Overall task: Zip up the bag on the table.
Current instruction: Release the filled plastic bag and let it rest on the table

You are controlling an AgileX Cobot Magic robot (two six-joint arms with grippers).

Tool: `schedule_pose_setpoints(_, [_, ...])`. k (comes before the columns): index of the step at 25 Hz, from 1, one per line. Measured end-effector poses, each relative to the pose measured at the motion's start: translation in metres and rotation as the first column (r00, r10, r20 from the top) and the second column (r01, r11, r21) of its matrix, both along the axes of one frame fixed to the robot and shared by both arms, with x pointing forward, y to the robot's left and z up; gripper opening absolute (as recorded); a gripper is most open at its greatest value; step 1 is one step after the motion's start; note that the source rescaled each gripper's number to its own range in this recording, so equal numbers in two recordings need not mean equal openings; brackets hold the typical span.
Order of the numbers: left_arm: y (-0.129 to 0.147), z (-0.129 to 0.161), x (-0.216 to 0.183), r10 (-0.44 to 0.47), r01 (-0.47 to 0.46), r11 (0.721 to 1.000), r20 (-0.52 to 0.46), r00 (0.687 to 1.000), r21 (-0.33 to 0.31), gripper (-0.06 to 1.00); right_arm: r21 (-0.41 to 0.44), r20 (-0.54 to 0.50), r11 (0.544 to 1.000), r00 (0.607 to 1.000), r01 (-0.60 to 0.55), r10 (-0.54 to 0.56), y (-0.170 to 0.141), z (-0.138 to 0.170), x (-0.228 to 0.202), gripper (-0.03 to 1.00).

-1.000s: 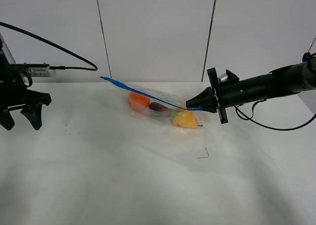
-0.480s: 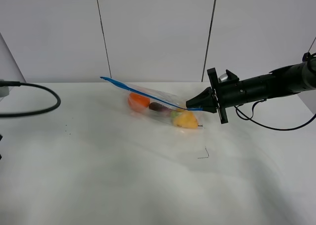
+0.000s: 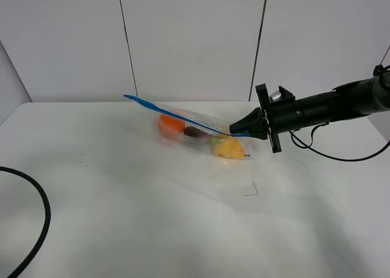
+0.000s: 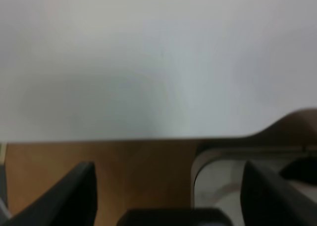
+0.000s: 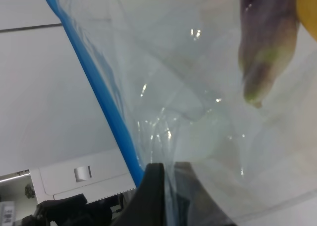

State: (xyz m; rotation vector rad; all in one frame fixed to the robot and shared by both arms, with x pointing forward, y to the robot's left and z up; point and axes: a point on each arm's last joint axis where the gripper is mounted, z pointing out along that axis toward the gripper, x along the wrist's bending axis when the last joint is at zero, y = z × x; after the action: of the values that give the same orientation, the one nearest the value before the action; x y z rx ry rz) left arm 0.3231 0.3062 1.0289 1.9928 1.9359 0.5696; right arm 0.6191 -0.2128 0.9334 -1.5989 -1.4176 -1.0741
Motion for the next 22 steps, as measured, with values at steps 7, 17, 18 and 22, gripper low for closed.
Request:
schedule_pose_setpoints(7, [-0.002,0.005,-0.008,0.0,0.001,1.0,0.061,0.998,-0.025,0.81,-0.001,0.001,1.0,1.0,-0.001,0.001,0.0,0.0,0.0,0.0])
schedule_pose_setpoints(17, [-0.005,0.011,-0.019,0.001,0.01,0.997,0.151,0.989,-0.071,0.81,-0.001,0.004,1.0,1.0,-0.002,0.002,0.0,0.0,0.0,0.0])
schedule_pose_setpoints(18, [-0.005,0.014,-0.026,0.001,0.013,0.997,0.195,0.981,-0.071,0.81,-0.001,0.004,1.0,1.0,-0.002,0.002,0.0,0.0,0.0,0.0])
schedule_pose_setpoints(22, [-0.005,0.023,-0.058,0.002,0.028,0.997,0.406,0.914,-0.069,0.81,-0.001,0.004,1.0,1.0,-0.002,0.002,0.0,0.0,0.0,0.0])
